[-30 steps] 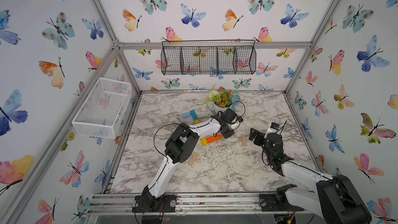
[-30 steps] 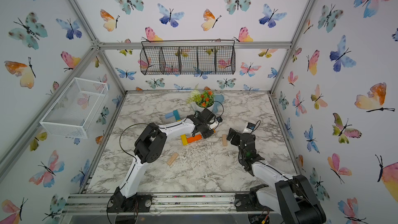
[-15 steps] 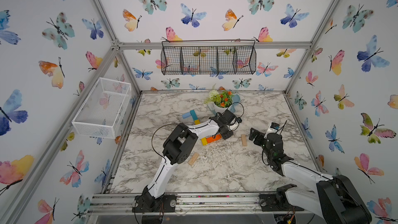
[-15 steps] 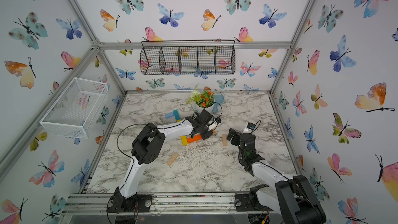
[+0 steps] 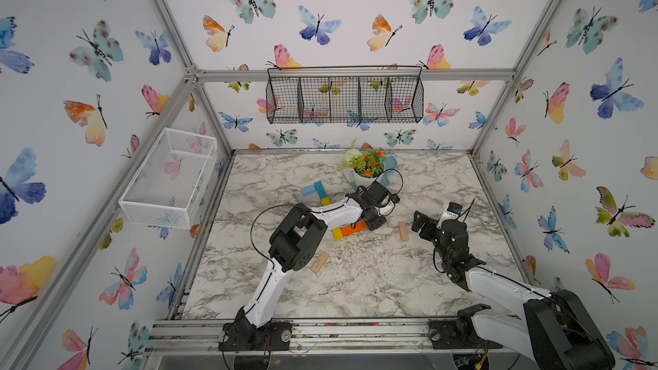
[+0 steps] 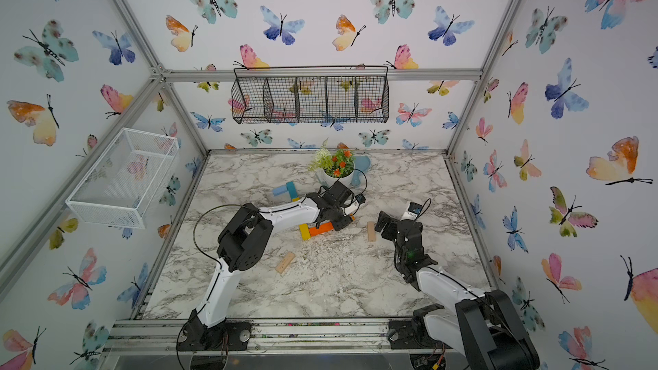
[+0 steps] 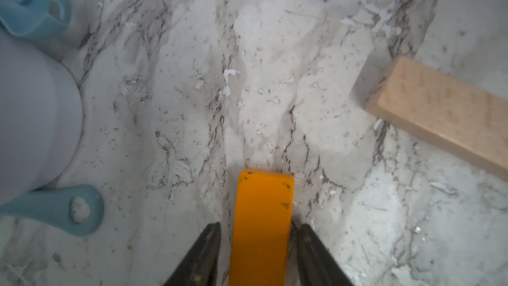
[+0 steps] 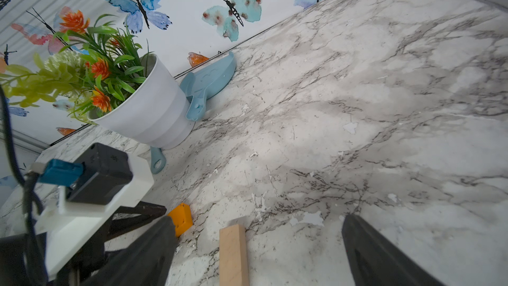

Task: Assemble a giraffe with building blocks
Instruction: Assemble the building block at the center of the board, then pick up the building block from the center of the board.

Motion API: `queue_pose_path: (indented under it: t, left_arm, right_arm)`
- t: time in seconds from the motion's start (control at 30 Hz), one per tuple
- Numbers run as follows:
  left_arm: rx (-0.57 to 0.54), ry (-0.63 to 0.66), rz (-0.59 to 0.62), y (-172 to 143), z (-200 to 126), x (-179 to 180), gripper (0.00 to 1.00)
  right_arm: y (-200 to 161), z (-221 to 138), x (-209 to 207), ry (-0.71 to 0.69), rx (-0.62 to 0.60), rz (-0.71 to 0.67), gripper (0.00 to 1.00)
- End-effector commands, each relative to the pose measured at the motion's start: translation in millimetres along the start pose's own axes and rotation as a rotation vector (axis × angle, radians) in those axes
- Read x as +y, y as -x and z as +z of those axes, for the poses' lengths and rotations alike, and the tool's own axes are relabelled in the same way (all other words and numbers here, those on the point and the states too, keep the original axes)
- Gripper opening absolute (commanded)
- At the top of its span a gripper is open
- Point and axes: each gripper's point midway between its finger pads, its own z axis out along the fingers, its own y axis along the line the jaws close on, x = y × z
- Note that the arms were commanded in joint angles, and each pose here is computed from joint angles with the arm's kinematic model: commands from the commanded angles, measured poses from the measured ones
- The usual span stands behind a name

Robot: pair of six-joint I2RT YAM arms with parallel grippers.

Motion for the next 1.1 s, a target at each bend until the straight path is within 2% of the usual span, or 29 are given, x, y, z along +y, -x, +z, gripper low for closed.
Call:
queue_pose_path:
  t: [0.0,0.03,0.07,0.2,0.33,0.47,0.6,0.67,0.8,0.97,1.07]
  left_arm:
    - [0.064,-0.015,-0.016,-14.6,-1.3,-2.8,0.78]
    - [0.06,-0.017,-0.019,-13.2,-2.3,-3.0,0.91]
    - [0.053,-0.017,-0.023,-11.0,-4.4,-2.2,0.99]
    - [0.018,-0.018,-0.041,2.3,-13.4,-0.7,0.98]
    - [-0.05,0.018,-0.088,28.8,-34.7,10.4,0.98]
    - [-0.181,0.149,-0.204,61.1,-83.3,40.0,0.98]
    - [-0.354,0.26,-0.365,63.4,-150.8,64.0,0.98]
    - [-0.434,0.299,-0.465,47.6,-175.6,70.0,0.98]
    - [-0.478,0.419,-0.756,-24.0,-194.3,90.8,0.98]
    - [-0.376,0.541,-1.05,-124.0,-186.4,108.4,0.98]
    - [-0.38,0.606,-1.123,-164.8,-188.9,108.1,0.98]
  right_arm:
    - [11.5,-0.9,2.9,0.003,-0.035,-0.002,1.0]
    - [11.2,-0.9,2.8,0.003,-0.034,-0.002,1.0]
    - [11.4,-0.9,3.1,0.004,-0.034,-0.003,1.0]
    - [11.7,-1.1,2.9,0.003,-0.036,-0.004,1.0]
    - [12.2,-1.3,2.9,0.002,-0.037,-0.009,1.0]
    - [13.1,-1.3,2.0,-0.004,-0.041,-0.02,1.0]
    - [8.6,3.1,6.8,0.019,-0.019,-0.038,1.0]
    - [4.0,7.9,12.6,0.046,0.009,-0.057,1.0]
    - [-13.4,20.8,26.2,0.111,0.101,-0.099,0.99]
    - [-29.9,24.0,30.8,0.148,0.173,-0.11,0.95]
    - [-37.2,22.9,32.6,0.164,0.213,-0.124,0.93]
